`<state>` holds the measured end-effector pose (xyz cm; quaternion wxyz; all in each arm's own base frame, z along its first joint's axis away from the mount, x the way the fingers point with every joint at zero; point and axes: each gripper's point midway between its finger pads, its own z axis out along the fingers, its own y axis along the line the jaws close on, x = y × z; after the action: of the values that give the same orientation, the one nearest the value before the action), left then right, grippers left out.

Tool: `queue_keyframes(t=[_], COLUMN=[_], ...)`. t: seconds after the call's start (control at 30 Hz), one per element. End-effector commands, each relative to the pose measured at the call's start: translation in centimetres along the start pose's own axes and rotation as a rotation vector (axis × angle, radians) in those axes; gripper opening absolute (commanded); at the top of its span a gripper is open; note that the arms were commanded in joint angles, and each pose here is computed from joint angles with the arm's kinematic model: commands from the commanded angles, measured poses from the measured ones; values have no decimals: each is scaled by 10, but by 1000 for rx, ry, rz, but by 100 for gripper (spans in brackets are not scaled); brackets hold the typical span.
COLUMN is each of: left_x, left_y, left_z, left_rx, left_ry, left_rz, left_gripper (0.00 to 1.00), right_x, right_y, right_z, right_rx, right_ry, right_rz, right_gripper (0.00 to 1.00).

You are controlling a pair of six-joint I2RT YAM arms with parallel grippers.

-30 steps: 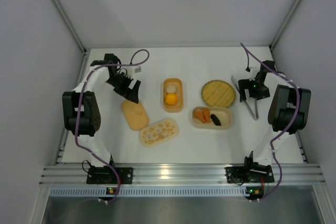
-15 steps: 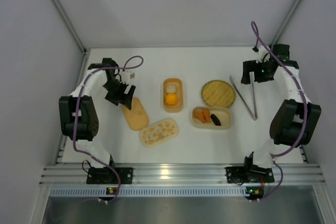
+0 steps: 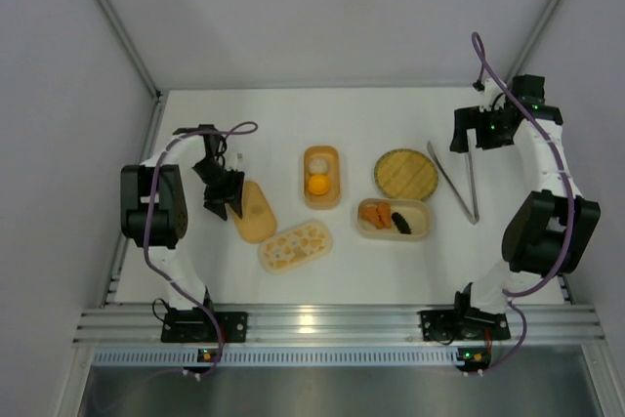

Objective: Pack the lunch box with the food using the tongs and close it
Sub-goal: Pick up the box lid from the center of the board.

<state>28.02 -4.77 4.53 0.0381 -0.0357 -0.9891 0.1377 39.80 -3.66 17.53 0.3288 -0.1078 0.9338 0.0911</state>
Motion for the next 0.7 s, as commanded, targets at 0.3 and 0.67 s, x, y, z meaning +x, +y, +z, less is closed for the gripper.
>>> queue_keyframes(t=[0.3, 0.67], left_x=[-34, -111], left_y=[5, 22], left_z=[36, 31], left_rx=[-71, -154], left_ry=[-7, -166], left_rz=[-127, -107], left_gripper=[35, 6], right_x=[-15, -11], right_y=[5, 7], right_z=[-42, -50], right_rx=[52, 72], right_ry=[-68, -71], right_rz=[-24, -20], right_gripper=[99, 99])
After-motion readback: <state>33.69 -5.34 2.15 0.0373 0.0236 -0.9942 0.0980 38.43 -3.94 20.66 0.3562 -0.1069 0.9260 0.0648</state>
